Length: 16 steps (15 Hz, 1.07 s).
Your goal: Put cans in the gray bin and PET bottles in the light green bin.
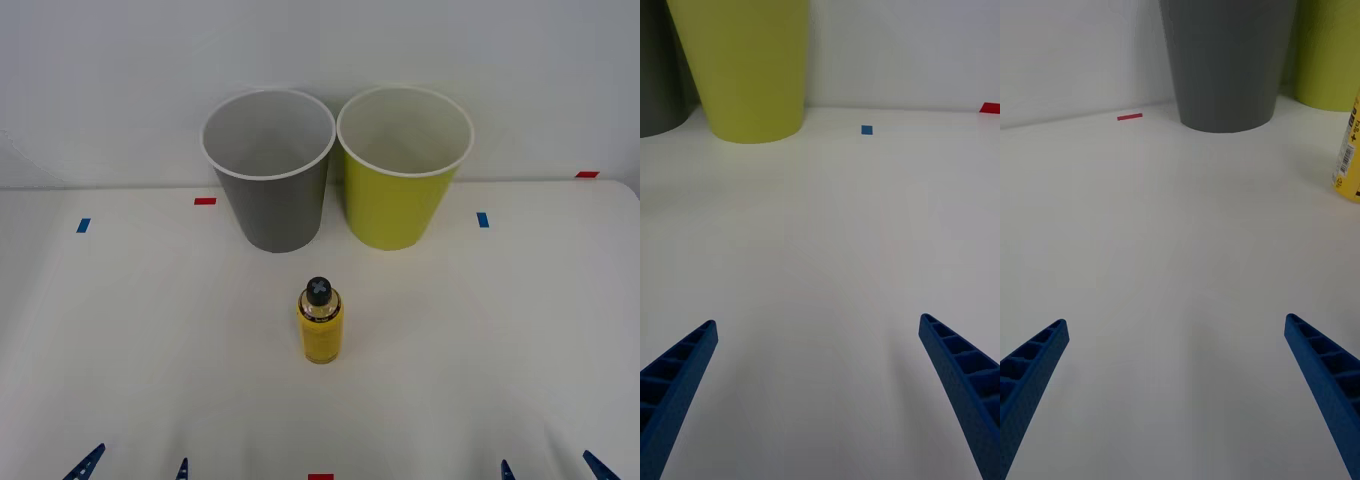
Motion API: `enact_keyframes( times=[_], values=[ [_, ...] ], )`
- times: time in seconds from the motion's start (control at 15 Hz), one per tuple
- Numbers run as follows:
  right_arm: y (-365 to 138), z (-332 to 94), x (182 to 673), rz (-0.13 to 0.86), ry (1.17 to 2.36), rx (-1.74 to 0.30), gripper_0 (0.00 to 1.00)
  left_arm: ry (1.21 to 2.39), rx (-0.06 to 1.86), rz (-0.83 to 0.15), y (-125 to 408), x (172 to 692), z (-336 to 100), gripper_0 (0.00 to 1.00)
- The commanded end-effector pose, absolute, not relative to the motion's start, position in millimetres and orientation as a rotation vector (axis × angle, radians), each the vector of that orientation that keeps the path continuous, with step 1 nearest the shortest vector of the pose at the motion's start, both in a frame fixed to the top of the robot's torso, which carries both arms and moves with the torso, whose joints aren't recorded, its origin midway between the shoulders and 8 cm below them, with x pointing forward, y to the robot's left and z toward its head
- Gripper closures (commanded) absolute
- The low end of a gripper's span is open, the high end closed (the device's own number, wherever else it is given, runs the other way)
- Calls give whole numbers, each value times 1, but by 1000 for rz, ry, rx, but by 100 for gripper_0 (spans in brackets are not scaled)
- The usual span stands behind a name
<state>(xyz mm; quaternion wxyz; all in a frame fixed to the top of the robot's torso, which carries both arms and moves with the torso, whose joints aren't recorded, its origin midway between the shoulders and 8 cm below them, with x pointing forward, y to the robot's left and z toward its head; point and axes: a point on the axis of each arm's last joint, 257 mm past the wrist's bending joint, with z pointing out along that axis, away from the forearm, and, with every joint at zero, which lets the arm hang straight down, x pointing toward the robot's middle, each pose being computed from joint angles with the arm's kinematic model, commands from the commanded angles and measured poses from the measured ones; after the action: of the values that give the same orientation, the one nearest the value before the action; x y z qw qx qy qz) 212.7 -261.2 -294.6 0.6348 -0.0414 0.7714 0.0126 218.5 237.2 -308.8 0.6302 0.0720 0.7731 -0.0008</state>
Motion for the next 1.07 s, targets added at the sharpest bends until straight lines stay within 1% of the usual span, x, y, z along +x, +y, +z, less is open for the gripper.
enact_keyframes(
  times=[0.07, 1.07],
  values=[
    [-261, -295, 213, 29, 1763, -95, 7, 1770, 165, -2, 237, 218, -309, 0],
    [-261, -295, 213, 29, 1763, -95, 7, 1770, 165, -2, 237, 218, -309, 0]
  ],
)
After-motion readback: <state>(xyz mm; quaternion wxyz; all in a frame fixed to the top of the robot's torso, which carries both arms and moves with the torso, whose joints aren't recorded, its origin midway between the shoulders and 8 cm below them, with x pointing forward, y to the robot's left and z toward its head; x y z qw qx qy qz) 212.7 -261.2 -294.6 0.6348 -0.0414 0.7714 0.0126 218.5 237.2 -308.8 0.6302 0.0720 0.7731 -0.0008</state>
